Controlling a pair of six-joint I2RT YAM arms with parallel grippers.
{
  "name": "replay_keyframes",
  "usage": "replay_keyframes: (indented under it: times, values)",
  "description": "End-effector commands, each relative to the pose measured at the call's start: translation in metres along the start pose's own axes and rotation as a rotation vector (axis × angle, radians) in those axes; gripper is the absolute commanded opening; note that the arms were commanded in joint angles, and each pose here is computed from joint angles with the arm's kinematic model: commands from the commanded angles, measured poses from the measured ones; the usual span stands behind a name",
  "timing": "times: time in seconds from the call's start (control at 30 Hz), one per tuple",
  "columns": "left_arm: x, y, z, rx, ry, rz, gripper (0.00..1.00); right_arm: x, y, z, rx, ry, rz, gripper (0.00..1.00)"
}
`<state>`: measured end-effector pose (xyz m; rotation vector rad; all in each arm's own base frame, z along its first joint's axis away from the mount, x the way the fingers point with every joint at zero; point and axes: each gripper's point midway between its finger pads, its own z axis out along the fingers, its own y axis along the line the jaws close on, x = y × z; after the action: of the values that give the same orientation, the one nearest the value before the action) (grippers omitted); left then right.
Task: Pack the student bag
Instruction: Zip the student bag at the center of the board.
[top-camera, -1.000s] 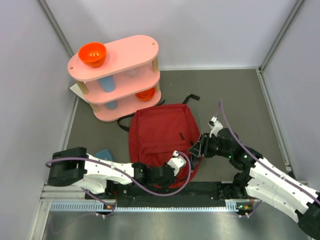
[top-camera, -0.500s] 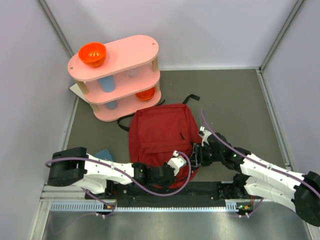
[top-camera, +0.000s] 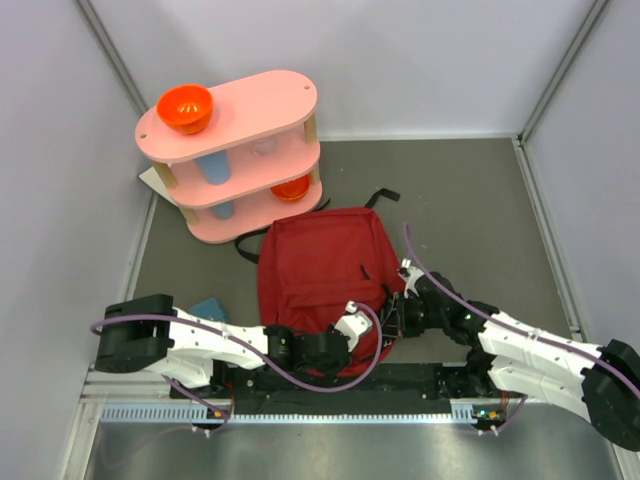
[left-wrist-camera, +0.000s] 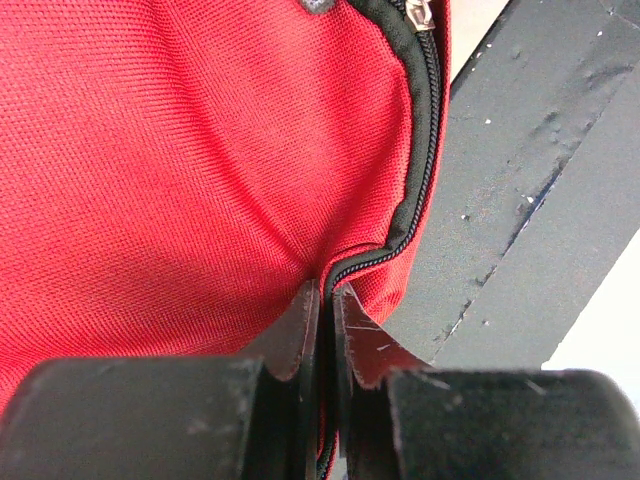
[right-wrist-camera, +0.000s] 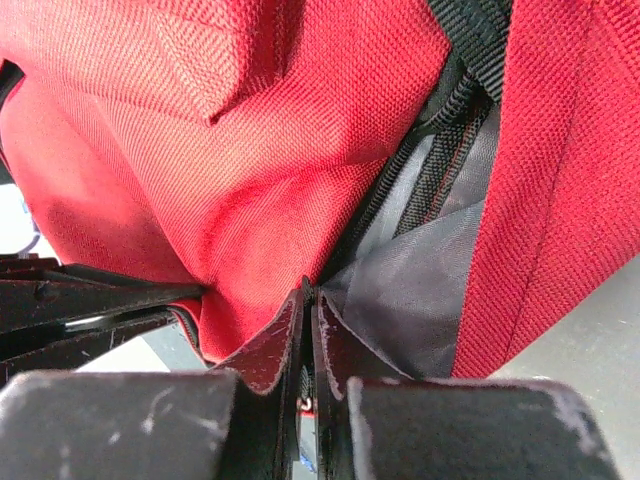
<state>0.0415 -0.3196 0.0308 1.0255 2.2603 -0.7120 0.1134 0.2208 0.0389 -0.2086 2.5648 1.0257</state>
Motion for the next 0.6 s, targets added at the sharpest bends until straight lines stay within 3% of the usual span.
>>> replay_keyframes:
  times: [0.0,0.27,0.57]
  values:
    - [0.001,-0.005,0.000,0.018,-0.008,-0.018,0.00,-0.018,0.013,0.000,-0.037,-0.090,0.012,0.00]
    - [0.007,0.000,-0.003,0.007,0.000,-0.025,0.00,-0.071,0.015,-0.027,0.014,-0.381,0.049,0.00]
    - [0.009,-0.004,-0.009,0.048,0.001,-0.024,0.00,-0.094,0.003,-0.033,0.083,-0.510,0.079,0.00]
